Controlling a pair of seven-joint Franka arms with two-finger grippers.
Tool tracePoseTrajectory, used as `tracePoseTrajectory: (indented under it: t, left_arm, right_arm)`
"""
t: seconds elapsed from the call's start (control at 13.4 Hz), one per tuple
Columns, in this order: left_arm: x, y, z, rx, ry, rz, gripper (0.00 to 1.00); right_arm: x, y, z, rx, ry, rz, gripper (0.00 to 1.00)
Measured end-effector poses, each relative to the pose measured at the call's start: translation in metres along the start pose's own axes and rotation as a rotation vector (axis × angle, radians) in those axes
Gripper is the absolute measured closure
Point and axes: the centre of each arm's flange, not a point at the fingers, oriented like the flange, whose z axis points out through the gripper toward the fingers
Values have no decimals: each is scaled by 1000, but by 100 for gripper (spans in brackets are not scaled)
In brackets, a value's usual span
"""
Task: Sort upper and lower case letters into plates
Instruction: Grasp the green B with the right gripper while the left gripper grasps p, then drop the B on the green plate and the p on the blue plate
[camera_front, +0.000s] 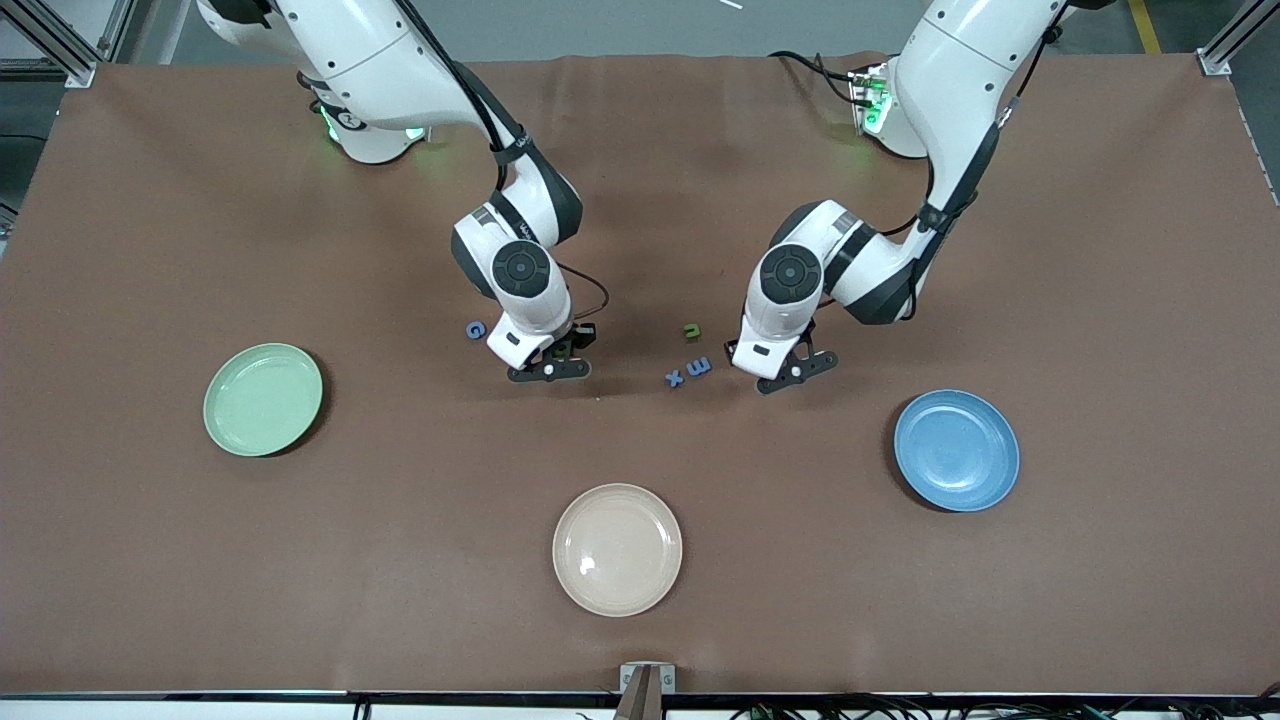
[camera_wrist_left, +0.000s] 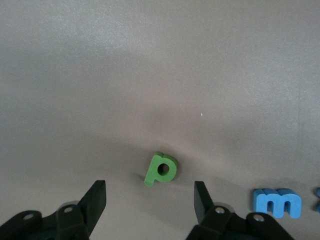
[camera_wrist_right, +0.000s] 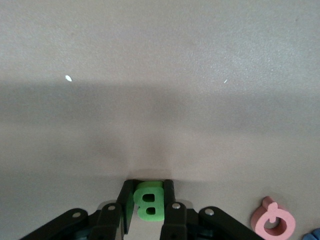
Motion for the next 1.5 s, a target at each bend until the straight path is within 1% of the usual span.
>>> tracePoseTrajectory:
  t: [0.15, 0.3, 0.37, 0.45, 0.52, 0.6, 0.67, 0.9, 1.05, 1.12, 1.2, 1.35, 1.5]
  left_arm:
    - [-1, 0, 4, 0, -3, 2, 21]
    - [-2, 3, 11, -20, -1, 4, 24]
    - [-3, 4, 16, -27, -2, 6, 32]
    - [-3, 5, 21, -31, -4, 12, 40]
    - [-3, 5, 24, -33, -6, 18, 40]
    - [-3, 5, 24, -38, -4, 22, 42]
    - [-2, 5, 24, -38, -4, 26, 42]
    - [0, 4, 23, -40, -3, 40, 43]
    - [3, 2, 23, -41, -2, 48, 47]
    - [4, 2, 23, -42, -2, 48, 48]
    - [5, 1, 22, -42, -1, 50, 49]
    - [6, 1, 22, -42, -1, 56, 51]
    - [5, 2, 22, -46, 0, 59, 63]
  right_arm:
    - [7, 3, -23, -7, -3, 10, 72]
    - [21, 26, -80, -24, -11, 33, 72]
    - [26, 46, -113, -29, -16, 24, 72]
    - [31, 73, -144, -28, -18, 2, 72]
    - [37, 106, -171, -25, -21, -29, 72]
    - [43, 146, -191, -20, -26, -65, 72]
    - [48, 187, -202, -14, -32, -98, 72]
    - [55, 325, -191, 13, -62, -224, 72]
    - [50, 414, -171, 35, -59, -287, 72]
    - [46, 449, -154, 39, -45, -313, 72]
    - [43, 473, -133, 38, -30, -336, 72]
    - [34, 501, -84, 44, -32, -364, 72]
    - [31, 513, -44, 47, -32, -392, 72]
